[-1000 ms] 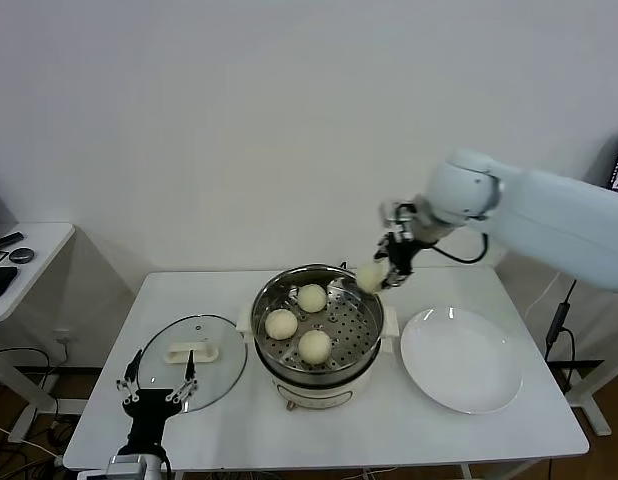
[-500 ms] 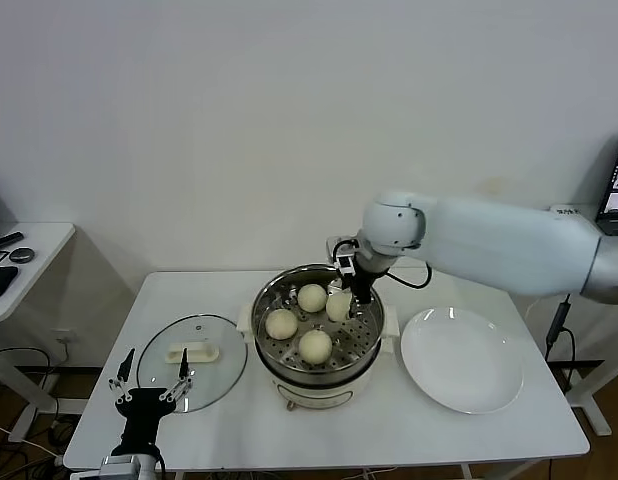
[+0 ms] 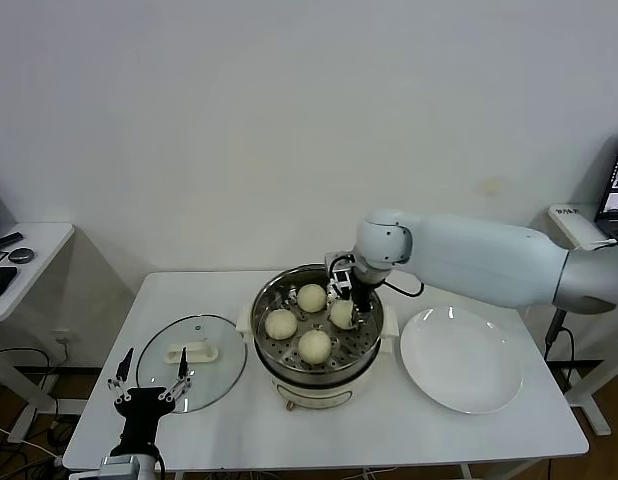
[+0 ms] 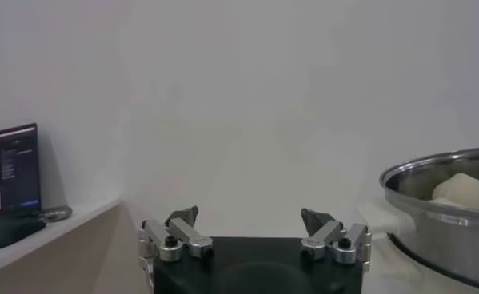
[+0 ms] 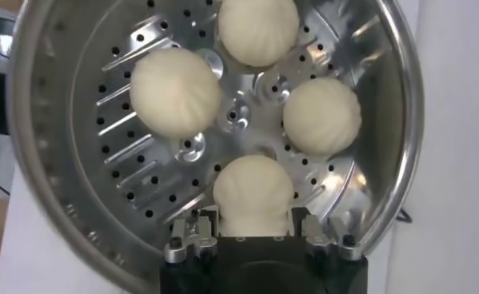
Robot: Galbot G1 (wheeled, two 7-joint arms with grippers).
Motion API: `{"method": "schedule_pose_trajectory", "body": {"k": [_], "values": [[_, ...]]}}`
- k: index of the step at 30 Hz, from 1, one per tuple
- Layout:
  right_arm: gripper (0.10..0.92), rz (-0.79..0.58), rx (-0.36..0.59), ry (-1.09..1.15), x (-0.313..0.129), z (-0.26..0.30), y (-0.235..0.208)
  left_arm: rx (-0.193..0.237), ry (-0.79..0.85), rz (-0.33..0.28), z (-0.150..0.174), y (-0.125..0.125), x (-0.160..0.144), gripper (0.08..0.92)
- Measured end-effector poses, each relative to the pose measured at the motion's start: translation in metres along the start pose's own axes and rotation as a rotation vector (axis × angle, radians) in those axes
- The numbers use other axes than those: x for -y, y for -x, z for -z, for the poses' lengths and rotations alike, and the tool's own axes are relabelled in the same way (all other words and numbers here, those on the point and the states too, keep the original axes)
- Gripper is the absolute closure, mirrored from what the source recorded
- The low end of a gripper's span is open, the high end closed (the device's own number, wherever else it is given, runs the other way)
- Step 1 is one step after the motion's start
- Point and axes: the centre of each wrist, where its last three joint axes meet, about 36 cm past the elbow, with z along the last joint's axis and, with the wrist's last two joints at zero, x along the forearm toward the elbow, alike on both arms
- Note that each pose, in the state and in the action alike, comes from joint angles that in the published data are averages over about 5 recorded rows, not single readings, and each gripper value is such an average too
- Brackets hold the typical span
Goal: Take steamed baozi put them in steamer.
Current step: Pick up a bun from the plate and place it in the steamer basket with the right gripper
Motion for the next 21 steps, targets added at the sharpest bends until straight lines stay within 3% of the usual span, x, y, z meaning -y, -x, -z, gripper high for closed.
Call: {"method": "schedule_pose_trajectory", "body": {"k": [9,15,21], "values": [[0.217,-0.011,0.008,0.003,0.001,-0.002,-0.008,0.004,0.004,-0.001,0.002,-0.001,-0.001,0.177],[0.200,-0.051,0.039,0.026,-0.003,-0.008,-0.035,0.012,0.001,-0.004,0.004,0.000,-0.001,0.177],[0.200,-0.128,0.134,0.061,-0.022,-0.021,-0.063,0.019,-0.001,-0.005,0.006,0.000,-0.001,0.177]]}}
